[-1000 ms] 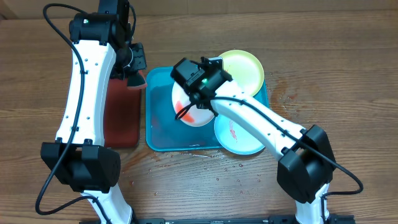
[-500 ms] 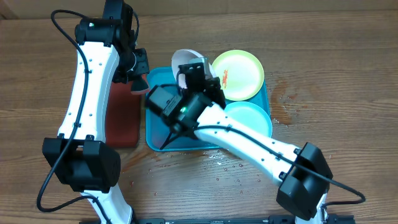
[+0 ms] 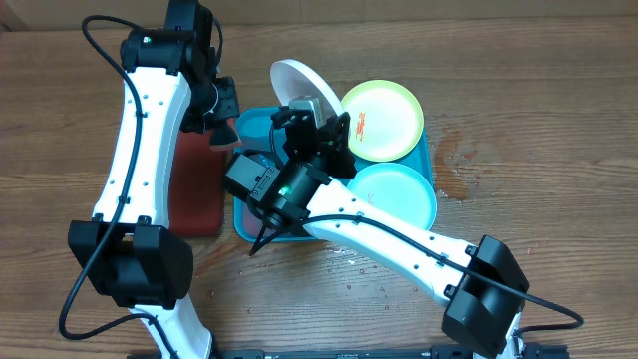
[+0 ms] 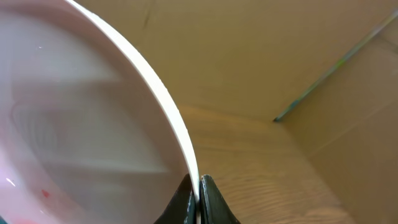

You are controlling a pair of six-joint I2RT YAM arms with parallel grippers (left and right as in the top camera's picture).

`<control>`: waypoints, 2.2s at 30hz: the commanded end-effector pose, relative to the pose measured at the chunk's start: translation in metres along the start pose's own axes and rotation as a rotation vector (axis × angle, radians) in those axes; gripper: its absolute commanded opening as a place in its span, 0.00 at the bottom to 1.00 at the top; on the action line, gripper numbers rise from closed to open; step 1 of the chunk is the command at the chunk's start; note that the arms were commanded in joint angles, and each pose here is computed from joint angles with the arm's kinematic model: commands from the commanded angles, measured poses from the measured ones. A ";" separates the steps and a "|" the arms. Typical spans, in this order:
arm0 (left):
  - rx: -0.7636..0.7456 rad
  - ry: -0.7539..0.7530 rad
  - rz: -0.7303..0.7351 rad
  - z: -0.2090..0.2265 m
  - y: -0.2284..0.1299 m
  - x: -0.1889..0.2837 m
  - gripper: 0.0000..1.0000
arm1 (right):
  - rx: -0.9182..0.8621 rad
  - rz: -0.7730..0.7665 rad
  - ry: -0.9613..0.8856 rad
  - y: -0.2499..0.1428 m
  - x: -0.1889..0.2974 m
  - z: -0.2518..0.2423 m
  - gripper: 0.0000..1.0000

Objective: Clean dirty plates on tray and stack at the side

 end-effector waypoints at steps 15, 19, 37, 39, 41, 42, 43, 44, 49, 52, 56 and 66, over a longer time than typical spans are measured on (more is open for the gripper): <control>0.010 -0.007 0.014 -0.002 -0.001 -0.005 0.04 | -0.329 0.804 0.577 -0.116 -0.032 0.095 0.04; 0.009 -0.007 0.013 -0.002 -0.001 -0.005 0.04 | -0.347 0.951 0.646 -0.147 -0.037 0.112 0.04; 0.009 -0.029 0.020 -0.006 -0.002 -0.005 0.04 | -0.176 0.885 0.966 -0.165 -0.042 0.150 0.45; 0.009 -0.029 0.019 -0.006 -0.002 -0.005 0.04 | -0.134 0.824 1.017 -0.160 -0.052 0.152 0.47; 0.009 -0.031 0.017 -0.006 -0.001 -0.005 0.04 | -0.091 0.751 1.105 -0.153 -0.059 0.157 0.47; 0.009 -0.031 0.015 -0.006 -0.001 -0.005 0.04 | -0.085 0.729 1.126 -0.151 -0.062 0.159 0.47; 0.009 -0.032 0.014 -0.006 0.000 -0.005 0.04 | -0.087 0.715 1.132 -0.151 -0.067 0.161 0.47; 0.009 -0.032 0.013 -0.006 0.000 -0.005 0.04 | -0.091 0.708 1.132 -0.151 -0.070 0.163 0.46; 0.009 -0.032 0.014 -0.006 0.000 -0.006 0.04 | -0.093 0.726 1.171 -0.158 -0.066 0.175 0.35; 0.009 -0.031 0.014 -0.006 0.000 -0.007 0.04 | -0.085 0.741 1.174 -0.163 -0.060 0.180 0.29; 0.004 -0.032 0.015 -0.008 -0.001 -0.007 0.04 | -0.100 0.785 1.154 -0.171 -0.057 0.185 0.20; -0.041 -0.033 0.030 -0.022 -0.011 -0.018 0.04 | -0.316 0.984 0.848 -0.194 -0.075 0.165 0.04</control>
Point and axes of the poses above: each gripper's point midway between its finger pads, its own x axis back along the fingers, its own z axis along the line the jaws close on, y = z × x, the point moved 1 cm from there along x, back along the fingers, and after that the axes turned 6 degrees about x, right-handed, at the moved point
